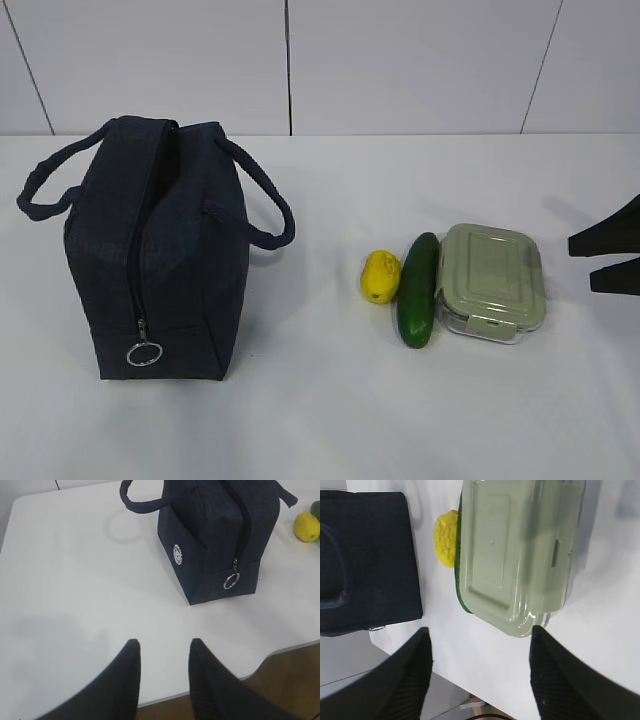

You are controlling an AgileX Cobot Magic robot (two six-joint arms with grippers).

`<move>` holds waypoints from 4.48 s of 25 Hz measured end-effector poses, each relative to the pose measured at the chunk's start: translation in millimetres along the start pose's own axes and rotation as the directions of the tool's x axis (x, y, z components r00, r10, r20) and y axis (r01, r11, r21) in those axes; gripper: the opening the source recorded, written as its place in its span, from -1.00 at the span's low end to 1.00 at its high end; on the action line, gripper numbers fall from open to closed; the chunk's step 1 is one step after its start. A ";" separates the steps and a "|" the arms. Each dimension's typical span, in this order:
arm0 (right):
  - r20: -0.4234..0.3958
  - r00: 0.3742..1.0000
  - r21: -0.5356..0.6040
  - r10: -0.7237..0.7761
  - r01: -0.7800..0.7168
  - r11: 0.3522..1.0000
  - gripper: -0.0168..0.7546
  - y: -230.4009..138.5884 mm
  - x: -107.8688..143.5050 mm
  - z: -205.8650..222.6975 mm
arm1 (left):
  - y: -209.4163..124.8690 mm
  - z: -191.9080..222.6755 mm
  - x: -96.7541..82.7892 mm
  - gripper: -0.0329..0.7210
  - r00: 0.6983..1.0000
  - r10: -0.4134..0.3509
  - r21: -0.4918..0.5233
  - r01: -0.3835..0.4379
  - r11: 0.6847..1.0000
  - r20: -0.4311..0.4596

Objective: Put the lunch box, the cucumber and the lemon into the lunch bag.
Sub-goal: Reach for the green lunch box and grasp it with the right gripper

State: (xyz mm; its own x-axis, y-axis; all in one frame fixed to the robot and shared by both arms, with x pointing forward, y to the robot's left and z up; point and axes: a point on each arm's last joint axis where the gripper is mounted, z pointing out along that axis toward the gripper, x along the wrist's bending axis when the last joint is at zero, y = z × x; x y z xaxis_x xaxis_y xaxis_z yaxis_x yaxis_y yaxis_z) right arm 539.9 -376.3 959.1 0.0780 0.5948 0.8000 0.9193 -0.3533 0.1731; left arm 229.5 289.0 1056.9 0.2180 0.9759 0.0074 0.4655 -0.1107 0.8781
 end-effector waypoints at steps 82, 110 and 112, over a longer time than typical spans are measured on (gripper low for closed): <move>-0.144 0.988 0.001 0.061 -0.062 0.998 0.48 30.1 -73.0 75.5 | 0.0 0.0 0.0 -0.29 1.000 0.000 0.000 0.000 1.000 0.000; -0.159 0.987 0.003 0.007 -0.007 1.000 0.48 29.9 -63.1 88.4 | 0.0 0.0 0.0 -0.29 1.000 0.000 0.000 0.000 1.000 0.000; -0.159 0.987 0.002 0.003 -0.003 1.000 0.48 29.9 -63.1 88.4 | 0.0 0.0 0.0 -0.29 1.000 0.000 0.000 0.000 1.000 0.000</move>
State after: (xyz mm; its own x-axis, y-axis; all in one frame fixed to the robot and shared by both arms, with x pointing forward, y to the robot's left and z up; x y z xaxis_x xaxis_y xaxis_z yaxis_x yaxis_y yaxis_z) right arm 596.6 -360.5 863.0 0.0186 0.4715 0.8817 0.9201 -0.3532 0.1695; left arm 229.5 289.0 1056.9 0.2180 0.9759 0.0074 0.4655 -0.1107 0.8781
